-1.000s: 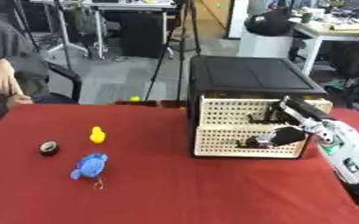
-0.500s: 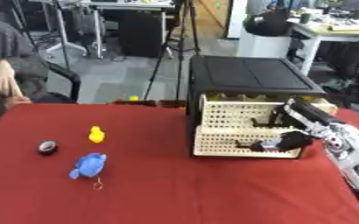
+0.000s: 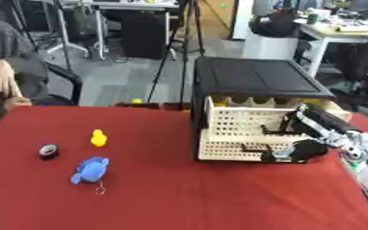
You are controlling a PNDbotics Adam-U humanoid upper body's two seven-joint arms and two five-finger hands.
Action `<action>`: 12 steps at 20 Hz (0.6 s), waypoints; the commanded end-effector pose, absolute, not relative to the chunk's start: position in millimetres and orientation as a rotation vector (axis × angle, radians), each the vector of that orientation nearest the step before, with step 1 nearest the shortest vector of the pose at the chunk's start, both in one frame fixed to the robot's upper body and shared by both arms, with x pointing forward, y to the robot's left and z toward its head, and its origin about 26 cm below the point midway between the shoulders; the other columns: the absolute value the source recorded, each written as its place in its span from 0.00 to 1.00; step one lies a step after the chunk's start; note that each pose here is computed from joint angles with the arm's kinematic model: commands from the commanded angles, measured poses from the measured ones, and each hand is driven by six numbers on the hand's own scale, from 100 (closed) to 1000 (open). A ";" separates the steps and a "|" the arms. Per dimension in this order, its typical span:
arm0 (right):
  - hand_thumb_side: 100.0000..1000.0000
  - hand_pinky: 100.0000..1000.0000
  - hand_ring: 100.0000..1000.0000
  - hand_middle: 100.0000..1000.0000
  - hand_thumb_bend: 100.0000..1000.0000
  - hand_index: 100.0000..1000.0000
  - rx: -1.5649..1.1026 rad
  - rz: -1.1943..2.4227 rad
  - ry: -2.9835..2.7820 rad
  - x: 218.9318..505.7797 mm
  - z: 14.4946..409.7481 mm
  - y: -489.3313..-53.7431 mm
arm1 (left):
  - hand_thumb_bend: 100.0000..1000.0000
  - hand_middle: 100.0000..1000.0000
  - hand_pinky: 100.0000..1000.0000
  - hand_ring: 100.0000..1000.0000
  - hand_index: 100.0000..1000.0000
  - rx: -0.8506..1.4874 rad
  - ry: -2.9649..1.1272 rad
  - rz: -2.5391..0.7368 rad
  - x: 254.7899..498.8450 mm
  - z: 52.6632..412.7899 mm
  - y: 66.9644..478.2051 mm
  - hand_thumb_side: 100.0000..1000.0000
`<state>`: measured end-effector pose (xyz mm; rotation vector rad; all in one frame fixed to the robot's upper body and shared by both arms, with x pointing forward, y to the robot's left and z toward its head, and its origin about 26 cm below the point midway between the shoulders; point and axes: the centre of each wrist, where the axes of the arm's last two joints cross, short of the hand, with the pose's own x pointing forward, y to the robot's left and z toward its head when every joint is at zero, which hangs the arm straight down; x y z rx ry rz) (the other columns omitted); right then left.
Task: Pick up objects from table and place into drawer.
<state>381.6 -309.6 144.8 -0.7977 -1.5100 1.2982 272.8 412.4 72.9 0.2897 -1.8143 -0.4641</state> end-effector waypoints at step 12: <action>0.58 0.00 0.00 0.00 0.88 0.36 -0.839 1.265 -1.562 365.9 166.9 -319.5 | 0.00 0.46 0.36 0.37 0.75 0.328 -1.832 -0.490 273.7 86.6 418.9 0.82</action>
